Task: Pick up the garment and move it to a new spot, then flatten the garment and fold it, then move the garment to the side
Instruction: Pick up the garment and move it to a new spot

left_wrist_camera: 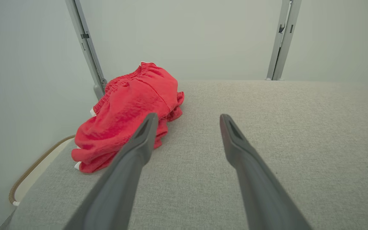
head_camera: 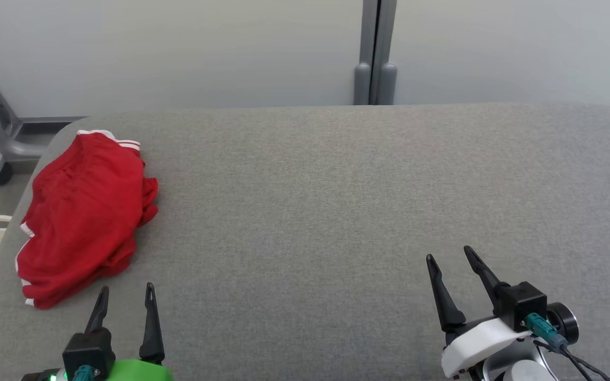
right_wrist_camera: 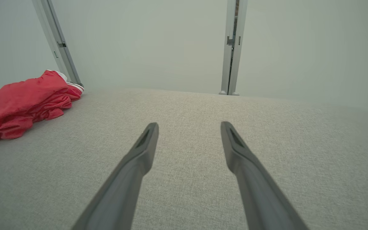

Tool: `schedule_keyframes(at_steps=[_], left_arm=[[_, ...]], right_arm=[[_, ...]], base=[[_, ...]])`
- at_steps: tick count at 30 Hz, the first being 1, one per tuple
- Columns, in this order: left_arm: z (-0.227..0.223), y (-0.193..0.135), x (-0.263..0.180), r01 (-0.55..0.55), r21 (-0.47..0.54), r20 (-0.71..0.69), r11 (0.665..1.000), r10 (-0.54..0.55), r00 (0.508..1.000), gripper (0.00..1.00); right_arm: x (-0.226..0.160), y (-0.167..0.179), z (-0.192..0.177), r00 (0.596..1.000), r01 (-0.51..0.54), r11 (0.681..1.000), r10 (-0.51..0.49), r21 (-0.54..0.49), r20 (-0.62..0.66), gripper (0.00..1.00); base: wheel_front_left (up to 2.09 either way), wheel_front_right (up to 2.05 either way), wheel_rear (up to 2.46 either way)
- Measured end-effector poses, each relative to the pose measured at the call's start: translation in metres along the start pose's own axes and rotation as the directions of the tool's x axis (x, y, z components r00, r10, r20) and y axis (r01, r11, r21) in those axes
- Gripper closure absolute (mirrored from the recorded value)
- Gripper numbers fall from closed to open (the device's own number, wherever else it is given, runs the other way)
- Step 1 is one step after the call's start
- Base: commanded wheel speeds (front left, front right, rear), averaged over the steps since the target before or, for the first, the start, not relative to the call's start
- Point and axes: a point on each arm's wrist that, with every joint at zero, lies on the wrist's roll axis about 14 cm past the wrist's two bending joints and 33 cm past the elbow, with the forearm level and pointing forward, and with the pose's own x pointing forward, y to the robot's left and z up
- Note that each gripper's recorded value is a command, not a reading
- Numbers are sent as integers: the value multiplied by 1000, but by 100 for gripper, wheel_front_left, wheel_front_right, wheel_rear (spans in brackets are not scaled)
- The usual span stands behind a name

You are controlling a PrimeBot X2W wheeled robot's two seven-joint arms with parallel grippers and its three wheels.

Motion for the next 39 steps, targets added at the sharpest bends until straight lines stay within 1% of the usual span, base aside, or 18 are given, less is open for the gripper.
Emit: schedule_keyframes(at_steps=[7, 15, 20, 24, 28, 32, 34, 39], left_arm=[[2, 34, -16, -95, 3, 0, 995, 95, 995, 0], [-3, 69, -45, -206, 7, -19, 979, 206, 978, 0], [-4, 84, -61, -257, 2, -24, 966, 257, 966, 0], [-7, 89, -70, -281, 0, -34, 960, 280, 959, 0], [-7, 87, -69, -274, 2, -36, 962, 274, 961, 0], [-5, 82, -59, -235, -1, -53, 972, 235, 971, 0], [5, 83, -50, -214, 14, -36, 977, 215, 976, 0], [39, 83, -15, -121, 59, -17, 991, 123, 992, 0]], right_arm=[[15, 25, -3, 997, -82, 997, 82, 9, -8, 0], [31, 66, -7, 978, -208, 978, 209, 19, -14, 0], [38, 88, -9, 961, -275, 961, 275, 24, -19, 0], [39, 100, -11, 951, -307, 951, 308, 30, -27, 0], [37, 100, -13, 951, -307, 951, 308, 32, -33, 0], [35, 88, -14, 961, -274, 961, 275, 30, -36, 0], [34, 84, -14, 965, -260, 965, 261, 27, -36, 0], [31, 68, -14, 976, -215, 976, 215, 24, -37, 0]], base=[[0, 0, 0], [0, 0, 0], [0, 0, 0], [0, 0, 0], [0, 0, 0], [0, 0, 0], [0, 0, 0], [0, 0, 0]])
